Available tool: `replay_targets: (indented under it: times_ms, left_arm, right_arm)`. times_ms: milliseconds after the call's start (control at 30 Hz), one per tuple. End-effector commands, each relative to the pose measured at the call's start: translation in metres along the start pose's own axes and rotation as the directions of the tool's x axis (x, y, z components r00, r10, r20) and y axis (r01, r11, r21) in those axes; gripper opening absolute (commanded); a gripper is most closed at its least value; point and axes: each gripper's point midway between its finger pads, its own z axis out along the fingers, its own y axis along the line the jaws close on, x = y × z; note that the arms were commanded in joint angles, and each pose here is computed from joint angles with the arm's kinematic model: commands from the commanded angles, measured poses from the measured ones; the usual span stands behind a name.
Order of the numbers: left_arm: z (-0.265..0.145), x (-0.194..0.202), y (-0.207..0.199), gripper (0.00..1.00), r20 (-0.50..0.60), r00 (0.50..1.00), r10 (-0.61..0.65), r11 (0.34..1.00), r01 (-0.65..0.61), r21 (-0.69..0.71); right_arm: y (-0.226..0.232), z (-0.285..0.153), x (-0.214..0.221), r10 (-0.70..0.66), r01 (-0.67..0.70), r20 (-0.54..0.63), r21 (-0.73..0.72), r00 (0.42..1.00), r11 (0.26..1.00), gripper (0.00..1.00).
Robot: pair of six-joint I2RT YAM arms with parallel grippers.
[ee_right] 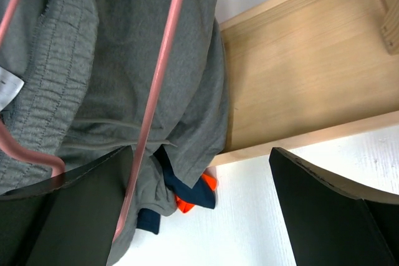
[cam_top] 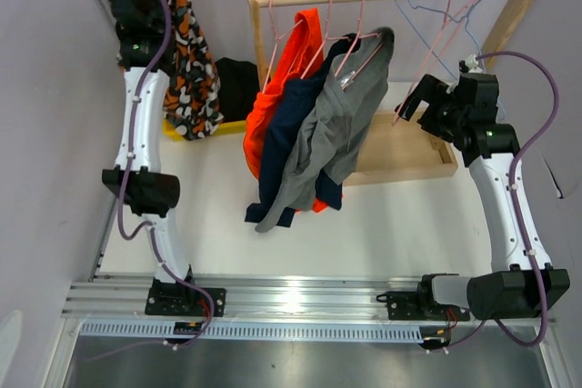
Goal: Remove the shorts from the hanger
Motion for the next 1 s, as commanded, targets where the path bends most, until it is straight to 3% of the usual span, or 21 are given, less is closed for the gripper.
replay_targets:
  times_ms: [0,67,200,233,300,333,367,400,433,467,567,700,733,967]
  left_arm:
    - [0.008,-0.056,-0.024,0.0,0.3,0.949,-0.096,0.993,0.069,0.099]
    - [0.014,-0.028,-0.021,0.0,0.27,0.959,-0.086,0.994,0.065,0.084]
    - [0.002,0.088,0.003,0.0,0.09,0.994,-0.065,0.998,0.064,0.006]
    - [-0.013,0.149,0.02,0.0,-0.031,0.998,-0.047,0.997,0.045,-0.057]
    - [-0.028,0.17,0.03,0.03,-0.08,0.994,-0.074,0.993,0.066,-0.098]
    - [-0.056,0.222,0.045,0.08,-0.197,0.978,-0.07,0.988,0.042,-0.145]
    - [-0.065,0.23,0.051,0.18,-0.217,0.97,-0.11,0.982,0.073,-0.173]
    - [-0.07,0.224,0.052,0.56,-0.211,0.968,-0.134,0.979,0.096,-0.18]
    - [-0.085,0.244,0.054,0.82,-0.267,0.953,-0.141,0.981,0.099,-0.164]
    - [-0.096,0.259,0.06,0.96,-0.32,0.937,-0.139,0.981,0.087,-0.172]
    - [-0.103,0.263,0.063,0.99,-0.422,0.897,-0.129,0.982,0.057,-0.179]
    - [-0.102,0.22,0.049,0.99,-0.473,0.876,-0.098,0.991,0.043,-0.125]
    - [-0.102,0.191,0.043,0.99,-0.458,0.884,-0.095,0.993,0.051,-0.108]
    - [-0.176,0.118,0.045,0.99,-0.62,0.773,-0.133,0.982,0.019,-0.187]
  right_arm:
    - [0.01,0.003,0.0,-0.02,0.02,0.009,-0.041,1.0,0.999,0.99]
    - [0.012,0.003,0.0,-0.023,0.023,0.01,-0.044,1.0,0.999,0.99]
    - [0.018,0.005,0.001,-0.025,0.025,0.003,-0.056,1.0,0.998,0.99]
    - [0.019,0.006,0.001,-0.026,0.025,-0.001,-0.058,1.0,0.998,0.99]
    - [0.022,0.004,-0.001,-0.028,0.028,0.006,-0.061,1.0,0.998,0.99]
    - [0.023,0.004,-0.002,-0.028,0.028,0.007,-0.061,1.0,0.998,0.99]
    - [0.027,0.002,-0.002,-0.029,0.03,0.01,-0.067,1.0,0.997,0.99]
    - [0.028,0.001,-0.002,-0.03,0.031,0.012,-0.067,0.999,0.997,0.99]
    - [0.029,0.0,-0.003,-0.03,0.03,0.012,-0.069,0.999,0.997,0.99]
    - [0.032,-0.004,-0.002,-0.035,0.036,0.016,-0.075,0.999,0.997,0.99]
    - [0.033,-0.016,-0.002,-0.035,0.037,0.029,-0.076,0.999,0.996,0.99]
    - [0.033,-0.034,-0.003,-0.028,0.031,0.055,-0.068,0.998,0.997,0.99]
    - [0.029,-0.038,-0.002,-0.024,0.027,0.058,-0.051,0.998,0.998,0.99]
    - [0.042,-0.081,0.0,0.004,0.005,0.091,-0.106,0.996,0.994,0.99]
